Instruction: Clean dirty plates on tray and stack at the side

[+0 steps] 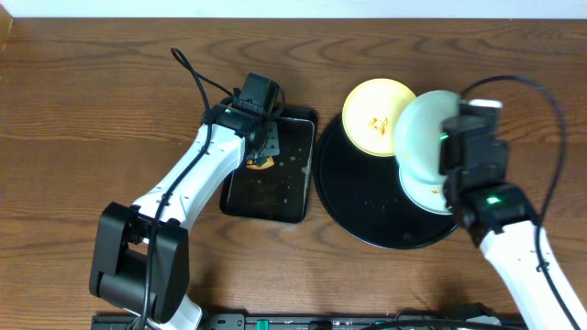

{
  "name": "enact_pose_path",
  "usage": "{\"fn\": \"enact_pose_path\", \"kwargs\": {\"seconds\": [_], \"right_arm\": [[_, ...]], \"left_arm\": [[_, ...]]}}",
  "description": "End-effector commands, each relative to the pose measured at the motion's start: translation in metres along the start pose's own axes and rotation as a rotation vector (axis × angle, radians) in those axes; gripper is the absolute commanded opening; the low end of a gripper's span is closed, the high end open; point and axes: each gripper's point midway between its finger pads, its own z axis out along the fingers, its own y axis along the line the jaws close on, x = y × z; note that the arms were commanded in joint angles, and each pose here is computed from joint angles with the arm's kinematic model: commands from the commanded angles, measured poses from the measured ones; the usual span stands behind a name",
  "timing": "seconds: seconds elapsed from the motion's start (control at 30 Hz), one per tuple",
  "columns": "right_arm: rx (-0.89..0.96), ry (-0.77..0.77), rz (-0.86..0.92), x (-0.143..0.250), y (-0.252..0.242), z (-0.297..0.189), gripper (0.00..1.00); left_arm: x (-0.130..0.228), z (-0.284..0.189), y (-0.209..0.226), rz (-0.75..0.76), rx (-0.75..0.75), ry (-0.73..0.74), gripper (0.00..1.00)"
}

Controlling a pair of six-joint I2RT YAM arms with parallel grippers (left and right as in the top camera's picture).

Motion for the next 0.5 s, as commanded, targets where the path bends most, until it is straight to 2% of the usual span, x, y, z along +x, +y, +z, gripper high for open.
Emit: {"fn": "enact_pose_path", "kwargs": {"seconds": [0.0,0.23,0.47], "right_arm": [[-0.018,0.02,0.275,-0.01,-0.025,0.017,0.01],[0.099,0.074,0.572,0.007,-0.102,0.053,0.01],[0.194,0.145,0.715,0.038,-0.153,0.086,0.01]], "left_arm": [[0.002,0.0,0.005,0.003,-0.016,0.005,0.07],[0.003,0.0,0.005,0.003,-0.017,0.008,0.07],[0.004,0.0,0.006,0.004,-0.021,0.015,0.08]]}}
